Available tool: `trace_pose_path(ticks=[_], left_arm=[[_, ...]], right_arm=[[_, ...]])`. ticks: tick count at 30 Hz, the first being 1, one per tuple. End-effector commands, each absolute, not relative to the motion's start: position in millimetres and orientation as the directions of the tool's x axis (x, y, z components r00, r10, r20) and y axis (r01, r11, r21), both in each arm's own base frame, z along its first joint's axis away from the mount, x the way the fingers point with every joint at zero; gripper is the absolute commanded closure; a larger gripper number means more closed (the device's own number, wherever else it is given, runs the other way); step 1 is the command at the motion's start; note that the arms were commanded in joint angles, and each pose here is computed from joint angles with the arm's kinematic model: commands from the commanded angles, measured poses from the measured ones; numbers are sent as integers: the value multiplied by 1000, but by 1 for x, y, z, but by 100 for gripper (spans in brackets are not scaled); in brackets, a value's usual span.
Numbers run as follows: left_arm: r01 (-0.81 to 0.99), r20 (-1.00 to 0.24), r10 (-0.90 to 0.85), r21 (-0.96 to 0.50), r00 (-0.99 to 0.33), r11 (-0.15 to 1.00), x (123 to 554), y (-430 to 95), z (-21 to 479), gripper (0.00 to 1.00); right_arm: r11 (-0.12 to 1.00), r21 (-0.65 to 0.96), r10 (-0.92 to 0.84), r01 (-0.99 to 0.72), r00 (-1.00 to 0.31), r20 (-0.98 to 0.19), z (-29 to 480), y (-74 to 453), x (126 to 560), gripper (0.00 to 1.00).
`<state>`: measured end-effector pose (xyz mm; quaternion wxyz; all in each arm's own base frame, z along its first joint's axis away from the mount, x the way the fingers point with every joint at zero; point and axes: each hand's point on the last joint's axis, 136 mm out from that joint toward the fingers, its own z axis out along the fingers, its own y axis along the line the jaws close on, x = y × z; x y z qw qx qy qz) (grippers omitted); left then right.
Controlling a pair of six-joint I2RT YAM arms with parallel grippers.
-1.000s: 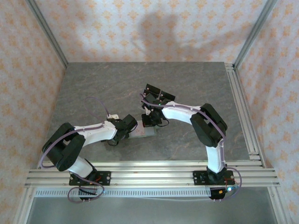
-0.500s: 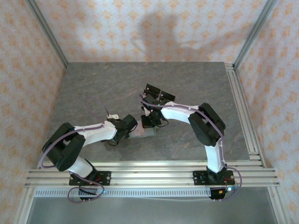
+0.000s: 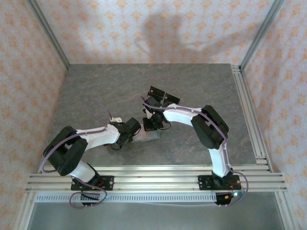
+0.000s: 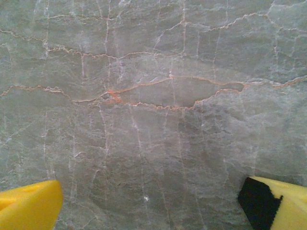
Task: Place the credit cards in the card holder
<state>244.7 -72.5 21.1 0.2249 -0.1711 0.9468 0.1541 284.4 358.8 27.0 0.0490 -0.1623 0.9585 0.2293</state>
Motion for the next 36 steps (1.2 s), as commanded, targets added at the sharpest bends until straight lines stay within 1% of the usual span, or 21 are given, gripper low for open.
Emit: trace_pose_path(ticks=[1, 10, 16, 21, 27, 32, 34, 36], left_arm=[[-396, -459, -273, 196, -846, 897, 245, -76, 6, 0], [-396, -457, -273, 195, -846, 897, 247, -77, 7, 0], [-396, -464, -271, 197, -843, 897, 248, -77, 13, 0], [-406, -490, -270, 194, -829, 893, 250, -73, 27, 0], [-418, -515, -272, 190, -813, 889, 250, -67, 41, 0], [-427, -521, -276, 196, -808, 883, 249, -62, 45, 0], [-430, -523, -276, 197, -806, 881, 248, -60, 46, 0], [-433, -524, -278, 199, -805, 879, 248, -59, 46, 0]], right_arm=[[820, 459, -303, -343, -939, -161, 30, 374, 281, 100], [773, 520, -347, -363, -928, -132, 36, 389, 269, 100], [765, 529, -362, -369, -924, -122, 36, 388, 265, 100], [792, 485, -344, -372, -927, -149, 37, 377, 269, 86], [814, 455, -309, -360, -933, -186, 47, 363, 274, 81], [813, 458, -302, -360, -933, -198, 54, 359, 272, 82], [808, 466, -300, -359, -933, -199, 57, 360, 271, 88], [802, 475, -305, -363, -932, -197, 58, 362, 268, 92]])
